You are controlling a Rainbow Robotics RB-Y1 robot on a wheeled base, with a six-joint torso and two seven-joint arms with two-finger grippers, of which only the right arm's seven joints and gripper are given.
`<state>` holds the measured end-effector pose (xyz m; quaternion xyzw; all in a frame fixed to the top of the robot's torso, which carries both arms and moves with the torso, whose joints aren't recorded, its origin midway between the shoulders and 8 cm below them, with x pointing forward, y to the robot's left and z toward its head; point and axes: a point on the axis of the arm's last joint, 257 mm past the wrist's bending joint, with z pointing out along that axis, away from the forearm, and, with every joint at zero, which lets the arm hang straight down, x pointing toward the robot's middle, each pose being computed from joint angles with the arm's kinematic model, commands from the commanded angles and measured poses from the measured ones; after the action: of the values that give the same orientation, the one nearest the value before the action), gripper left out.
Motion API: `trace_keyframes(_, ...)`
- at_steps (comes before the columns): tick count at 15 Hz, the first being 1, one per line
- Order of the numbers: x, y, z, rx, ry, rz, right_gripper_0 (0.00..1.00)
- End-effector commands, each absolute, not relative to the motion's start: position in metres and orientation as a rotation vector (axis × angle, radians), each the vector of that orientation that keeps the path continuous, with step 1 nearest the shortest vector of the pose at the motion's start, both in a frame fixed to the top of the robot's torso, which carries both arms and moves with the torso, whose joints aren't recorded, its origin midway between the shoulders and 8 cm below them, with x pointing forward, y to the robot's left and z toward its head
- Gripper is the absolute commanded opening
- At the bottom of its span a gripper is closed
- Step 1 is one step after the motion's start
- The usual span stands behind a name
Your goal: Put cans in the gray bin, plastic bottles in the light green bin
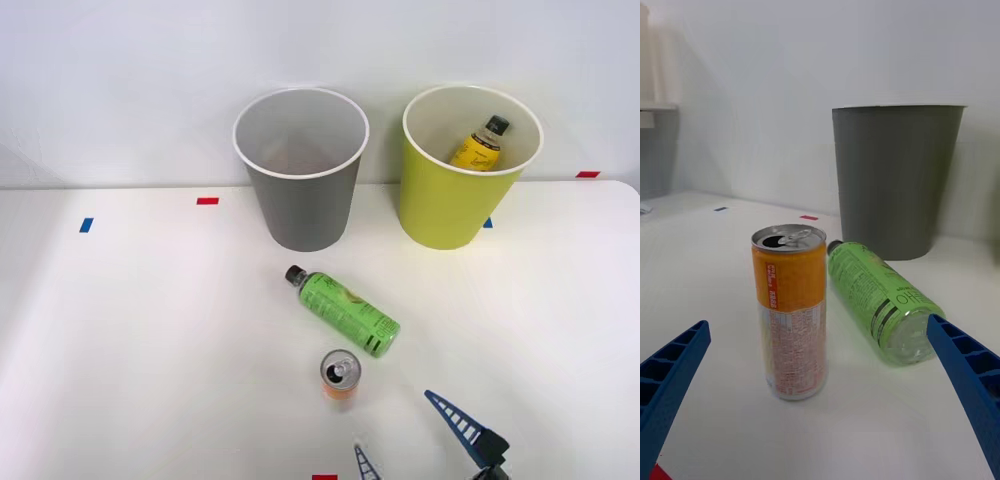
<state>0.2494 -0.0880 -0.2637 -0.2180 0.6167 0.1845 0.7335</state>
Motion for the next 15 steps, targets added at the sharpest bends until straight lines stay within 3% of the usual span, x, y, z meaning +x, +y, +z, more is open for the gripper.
trace_keyframes(1, 0.265, -0.075, -0.264, -0.478, 1.353, 0.379, 1.00)
trace_keyframes(15, 0.330, -0.027, -0.270, -0.502, 1.318, 0.398, 1.00)
